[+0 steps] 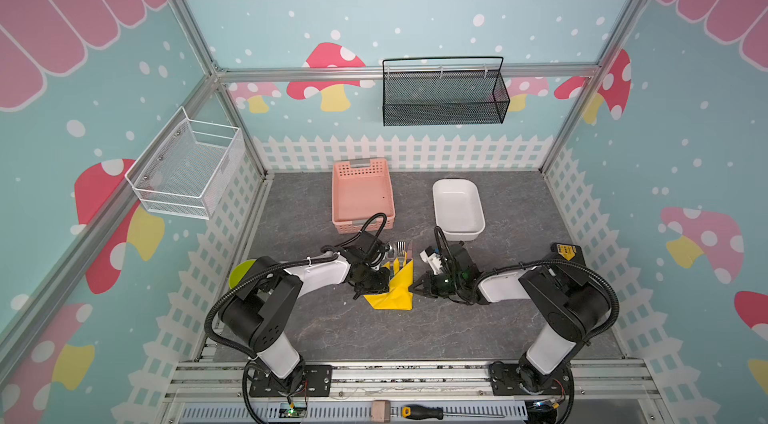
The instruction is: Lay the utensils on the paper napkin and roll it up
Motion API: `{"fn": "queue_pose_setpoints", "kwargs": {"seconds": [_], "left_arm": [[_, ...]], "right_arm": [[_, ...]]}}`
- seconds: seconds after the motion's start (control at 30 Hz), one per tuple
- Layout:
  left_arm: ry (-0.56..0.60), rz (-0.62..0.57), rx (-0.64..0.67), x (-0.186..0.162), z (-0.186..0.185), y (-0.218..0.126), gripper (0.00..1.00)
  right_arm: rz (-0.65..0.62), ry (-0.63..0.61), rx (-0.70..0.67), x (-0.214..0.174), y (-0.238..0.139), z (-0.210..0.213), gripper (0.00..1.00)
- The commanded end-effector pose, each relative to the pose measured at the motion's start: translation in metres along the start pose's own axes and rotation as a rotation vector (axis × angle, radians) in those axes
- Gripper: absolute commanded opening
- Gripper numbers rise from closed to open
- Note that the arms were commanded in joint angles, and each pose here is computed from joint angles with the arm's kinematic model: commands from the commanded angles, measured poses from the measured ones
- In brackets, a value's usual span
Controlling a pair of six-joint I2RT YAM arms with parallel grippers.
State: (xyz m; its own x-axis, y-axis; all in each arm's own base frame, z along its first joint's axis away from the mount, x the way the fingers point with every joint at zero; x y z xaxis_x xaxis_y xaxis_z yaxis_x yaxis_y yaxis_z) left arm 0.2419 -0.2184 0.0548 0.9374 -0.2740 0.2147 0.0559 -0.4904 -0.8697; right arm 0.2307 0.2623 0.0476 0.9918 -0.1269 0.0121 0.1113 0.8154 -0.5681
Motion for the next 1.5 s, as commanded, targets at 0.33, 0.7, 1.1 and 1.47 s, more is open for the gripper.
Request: {"fn": "queue_pose_setpoints", "kwargs": {"seconds": [0.33,0.7,1.1,1.47], "left_arm": [[-0.003,0.036,0.016,-0.009,0.006,0.004,0.0],[-0.003,0.036,0.017,-0.01,0.006,0.004,0.0],[-0.006,0.034,0.02,-0.01,0.007,0.004,0.0],[-0.004,0.037,0.019,-0.011,0.006,0.004,0.0]], "right_arm": [[-0.048,-0.012,-0.052,0.01,-0.009,0.002,0.0],[-0.037,-0.057,0.006,0.022,-0.004,0.013,0.0],[-0.04,-0.029,-0.081,0.024,-0.005,-0.007,0.0],[-0.033,-0.096,-0.005,0.041,-0.002,0.018,0.0]]}}
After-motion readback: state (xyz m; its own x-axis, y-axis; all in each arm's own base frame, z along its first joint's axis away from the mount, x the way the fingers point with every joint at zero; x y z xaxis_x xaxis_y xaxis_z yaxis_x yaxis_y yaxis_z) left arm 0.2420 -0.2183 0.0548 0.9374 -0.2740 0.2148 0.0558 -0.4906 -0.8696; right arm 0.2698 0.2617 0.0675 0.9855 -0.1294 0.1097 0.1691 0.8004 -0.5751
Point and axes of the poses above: each gripper's point midway between its finger pads, its own y axis out along the fingers, its own z axis along the line the jaws close on, x = y × z, the point moved 4 cm from there along -y, back along the fingers, and after that the axes turned 14 degrees about y, right-handed, at the moved point
